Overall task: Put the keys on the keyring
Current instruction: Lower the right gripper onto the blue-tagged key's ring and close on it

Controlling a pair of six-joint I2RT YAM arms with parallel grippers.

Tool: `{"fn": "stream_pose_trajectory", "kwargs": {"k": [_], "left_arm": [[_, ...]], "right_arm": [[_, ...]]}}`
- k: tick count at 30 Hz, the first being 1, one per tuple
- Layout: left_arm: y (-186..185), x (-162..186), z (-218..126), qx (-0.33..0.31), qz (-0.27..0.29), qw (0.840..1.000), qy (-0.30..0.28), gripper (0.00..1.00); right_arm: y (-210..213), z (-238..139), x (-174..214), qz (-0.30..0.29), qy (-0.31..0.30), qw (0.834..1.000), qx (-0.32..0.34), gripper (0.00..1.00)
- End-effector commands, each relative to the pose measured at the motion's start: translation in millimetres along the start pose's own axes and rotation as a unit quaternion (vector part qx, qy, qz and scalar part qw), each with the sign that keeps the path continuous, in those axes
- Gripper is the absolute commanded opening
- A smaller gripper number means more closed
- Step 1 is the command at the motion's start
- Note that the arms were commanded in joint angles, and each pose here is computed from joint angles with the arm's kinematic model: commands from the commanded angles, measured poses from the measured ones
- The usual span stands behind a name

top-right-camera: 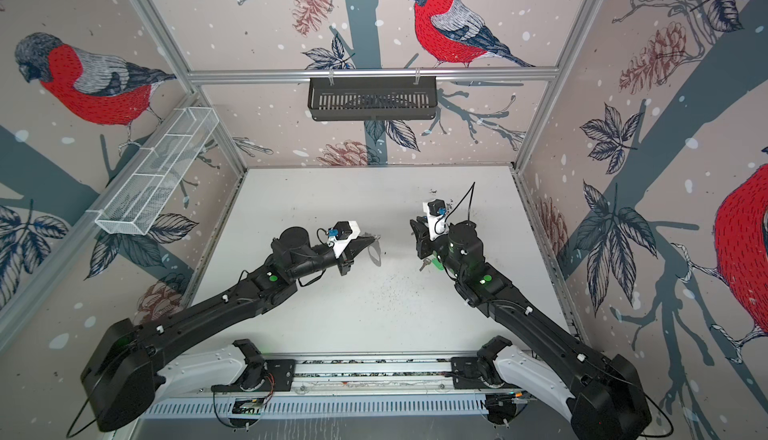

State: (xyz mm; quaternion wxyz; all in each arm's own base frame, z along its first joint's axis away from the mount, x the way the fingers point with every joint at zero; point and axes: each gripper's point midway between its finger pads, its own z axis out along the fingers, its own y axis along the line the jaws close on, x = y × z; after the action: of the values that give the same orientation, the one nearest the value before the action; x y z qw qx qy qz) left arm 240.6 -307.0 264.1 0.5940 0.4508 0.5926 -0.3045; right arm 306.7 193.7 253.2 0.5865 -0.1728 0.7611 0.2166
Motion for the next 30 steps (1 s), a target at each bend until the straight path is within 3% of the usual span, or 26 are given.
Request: {"fn": "stream_pose_trajectory", "kwargs": {"k": [1,10,15,23,30], "left_arm": [[13.1,-1.5,-7.0,-0.054,0.041,0.998,-0.003,0.0],[14.2,12.0,-16.9,-0.083,0.048,0.995,-0.003,0.0],[14.1,17.9,-16.5,-0.089,0.024,0.996,0.001,0.0],[11.9,21.8,-21.8,-0.097,0.0,0.995,-0.001,0.0],[10.5,30.3,-22.4,-0.098,-0.012,0.995,0.009,0.0]], "right_arm": [[-24.3,4.4,12.0,0.032,0.031,0.998,0.049,0.26],[-62.7,41.4,44.3,0.063,0.128,0.983,0.118,0.41],[-80.9,70.3,84.5,0.083,0.209,0.963,0.148,0.41],[-94.4,88.3,145.5,0.105,0.278,0.94,0.165,0.36],[-103.3,100.2,154.0,0.115,0.279,0.938,0.173,0.38]]}}
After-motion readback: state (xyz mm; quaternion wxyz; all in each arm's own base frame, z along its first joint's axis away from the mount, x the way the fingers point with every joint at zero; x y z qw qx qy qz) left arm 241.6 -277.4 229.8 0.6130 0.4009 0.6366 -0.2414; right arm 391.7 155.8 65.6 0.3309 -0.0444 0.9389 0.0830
